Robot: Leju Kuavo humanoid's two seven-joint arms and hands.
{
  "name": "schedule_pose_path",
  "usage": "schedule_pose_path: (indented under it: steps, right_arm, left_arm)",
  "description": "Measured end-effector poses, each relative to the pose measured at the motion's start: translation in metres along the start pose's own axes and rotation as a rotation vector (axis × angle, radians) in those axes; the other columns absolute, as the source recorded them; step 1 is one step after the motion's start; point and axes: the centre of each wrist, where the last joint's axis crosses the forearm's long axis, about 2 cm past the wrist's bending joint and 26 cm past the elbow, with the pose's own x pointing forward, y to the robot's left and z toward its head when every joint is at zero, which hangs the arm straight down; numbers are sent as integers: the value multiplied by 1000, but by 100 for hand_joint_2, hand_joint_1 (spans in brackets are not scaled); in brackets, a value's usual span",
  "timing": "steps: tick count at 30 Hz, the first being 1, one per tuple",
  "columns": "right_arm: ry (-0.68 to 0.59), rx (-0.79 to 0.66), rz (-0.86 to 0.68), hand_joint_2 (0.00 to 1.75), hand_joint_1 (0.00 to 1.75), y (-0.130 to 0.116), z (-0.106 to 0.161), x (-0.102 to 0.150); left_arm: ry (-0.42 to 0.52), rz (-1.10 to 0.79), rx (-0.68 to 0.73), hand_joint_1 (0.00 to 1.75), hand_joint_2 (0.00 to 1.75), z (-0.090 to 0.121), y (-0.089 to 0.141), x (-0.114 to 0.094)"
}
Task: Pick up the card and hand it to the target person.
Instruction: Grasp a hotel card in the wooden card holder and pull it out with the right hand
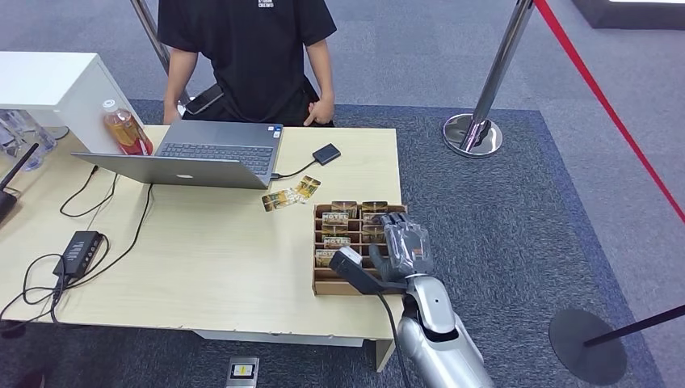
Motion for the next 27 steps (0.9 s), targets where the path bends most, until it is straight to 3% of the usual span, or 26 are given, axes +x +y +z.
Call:
schedule_pose_path:
  steps: [27]
  right_arm:
    - [-24, 20, 23, 175, 67, 2, -10, 7]
  left_arm:
    - [9, 2, 6, 0, 0, 0, 0, 0]
